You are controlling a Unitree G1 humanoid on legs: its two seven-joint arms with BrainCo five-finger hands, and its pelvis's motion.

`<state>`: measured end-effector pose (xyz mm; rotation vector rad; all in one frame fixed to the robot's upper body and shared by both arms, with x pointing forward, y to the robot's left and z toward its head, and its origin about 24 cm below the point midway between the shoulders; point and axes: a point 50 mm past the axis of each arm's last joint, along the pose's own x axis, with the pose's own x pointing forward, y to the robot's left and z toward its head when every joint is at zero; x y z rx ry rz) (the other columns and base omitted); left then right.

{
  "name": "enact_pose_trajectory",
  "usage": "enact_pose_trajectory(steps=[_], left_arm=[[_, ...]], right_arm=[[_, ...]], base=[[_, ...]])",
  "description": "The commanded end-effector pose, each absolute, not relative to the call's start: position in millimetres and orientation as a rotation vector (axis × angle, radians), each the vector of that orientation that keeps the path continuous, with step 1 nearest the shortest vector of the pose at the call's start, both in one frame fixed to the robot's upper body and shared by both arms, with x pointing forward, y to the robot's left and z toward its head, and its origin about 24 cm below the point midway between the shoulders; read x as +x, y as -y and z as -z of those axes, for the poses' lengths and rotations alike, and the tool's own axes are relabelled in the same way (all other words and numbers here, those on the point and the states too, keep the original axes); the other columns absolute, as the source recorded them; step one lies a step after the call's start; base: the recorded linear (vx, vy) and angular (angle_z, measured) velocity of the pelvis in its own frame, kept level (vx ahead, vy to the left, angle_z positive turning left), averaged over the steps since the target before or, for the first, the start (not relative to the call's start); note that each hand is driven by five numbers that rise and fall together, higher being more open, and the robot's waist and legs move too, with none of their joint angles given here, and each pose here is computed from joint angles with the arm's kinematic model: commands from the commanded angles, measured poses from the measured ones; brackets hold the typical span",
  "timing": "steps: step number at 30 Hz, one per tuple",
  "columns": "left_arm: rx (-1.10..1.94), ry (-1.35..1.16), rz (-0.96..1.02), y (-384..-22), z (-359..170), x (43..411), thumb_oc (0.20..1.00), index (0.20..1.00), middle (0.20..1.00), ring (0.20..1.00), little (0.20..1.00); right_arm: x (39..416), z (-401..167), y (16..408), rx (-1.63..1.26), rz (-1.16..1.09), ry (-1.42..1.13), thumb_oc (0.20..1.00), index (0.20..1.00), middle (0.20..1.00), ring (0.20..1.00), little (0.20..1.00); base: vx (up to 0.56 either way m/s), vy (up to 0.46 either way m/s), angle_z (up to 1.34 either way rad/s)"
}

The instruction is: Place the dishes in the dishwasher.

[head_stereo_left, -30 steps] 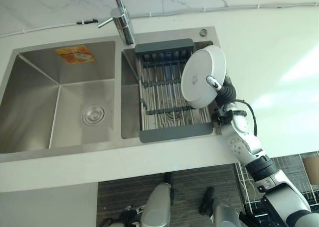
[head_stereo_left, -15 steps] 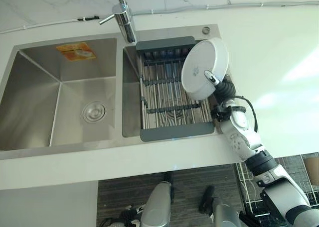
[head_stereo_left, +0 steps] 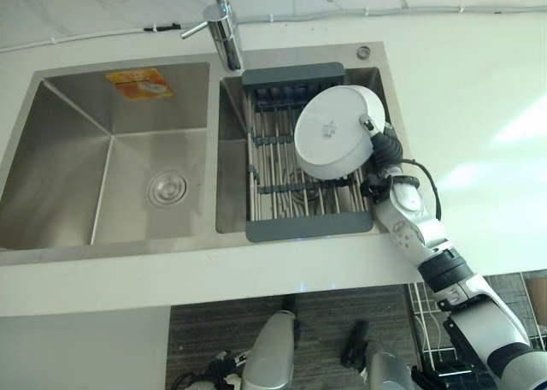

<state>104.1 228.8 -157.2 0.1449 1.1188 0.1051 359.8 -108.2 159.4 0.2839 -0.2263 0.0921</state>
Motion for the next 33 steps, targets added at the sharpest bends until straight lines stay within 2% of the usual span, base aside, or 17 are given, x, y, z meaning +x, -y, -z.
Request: enact_pose_trajectory(steps=[1,9,15,22,26,33], left_arm=[[0.177,-1.117,-0.092,-229.2,157.9,101.9,1.000,1.000,1.000,1.000,1.000],[0.194,-1.208,-0.122,-229.3,164.5,78.2,1.000,1.000,1.000,1.000,1.000],[0.218,-1.269,-0.113,-229.8,167.4,65.1,1.000,1.000,1.000,1.000,1.000],[0.203,-1.288,-0.110,-220.7,170.1,61.5,1.000,1.000,1.000,1.000,1.000],[0.187,-1.307,-0.128,-220.3,171.2,53.3,1.000,1.000,1.000,1.000,1.000],[0.176,-1.304,-0.127,-219.8,171.3,51.5,1.000,1.000,1.000,1.000,1.000]], right_arm=[[346.5,-188.0,102.5,0.349,-0.147,0.449,0.200,0.200,0.200,0.200,0.200],[311.2,-214.2,96.6,0.508,-0.242,0.650,0.200,0.200,0.200,0.200,0.200],[286.2,-230.1,109.5,0.580,-0.252,0.757,0.200,0.200,0.200,0.200,0.200],[254.7,-231.9,162.1,0.686,-0.096,0.859,0.200,0.200,0.200,0.200,0.200],[240.5,-216.2,194.9,0.703,-0.034,0.838,0.200,0.200,0.200,0.200,0.200],[232.3,-185.9,230.1,0.708,0.061,0.746,0.200,0.200,0.200,0.200,0.200]], base=[[-0.02,-0.046,-0.02],[0.04,-0.051,-0.12],[0.04,-0.073,-0.34],[0.00,-0.111,-0.68],[-0.02,-0.054,-0.44],[-0.01,-0.053,-0.37]])
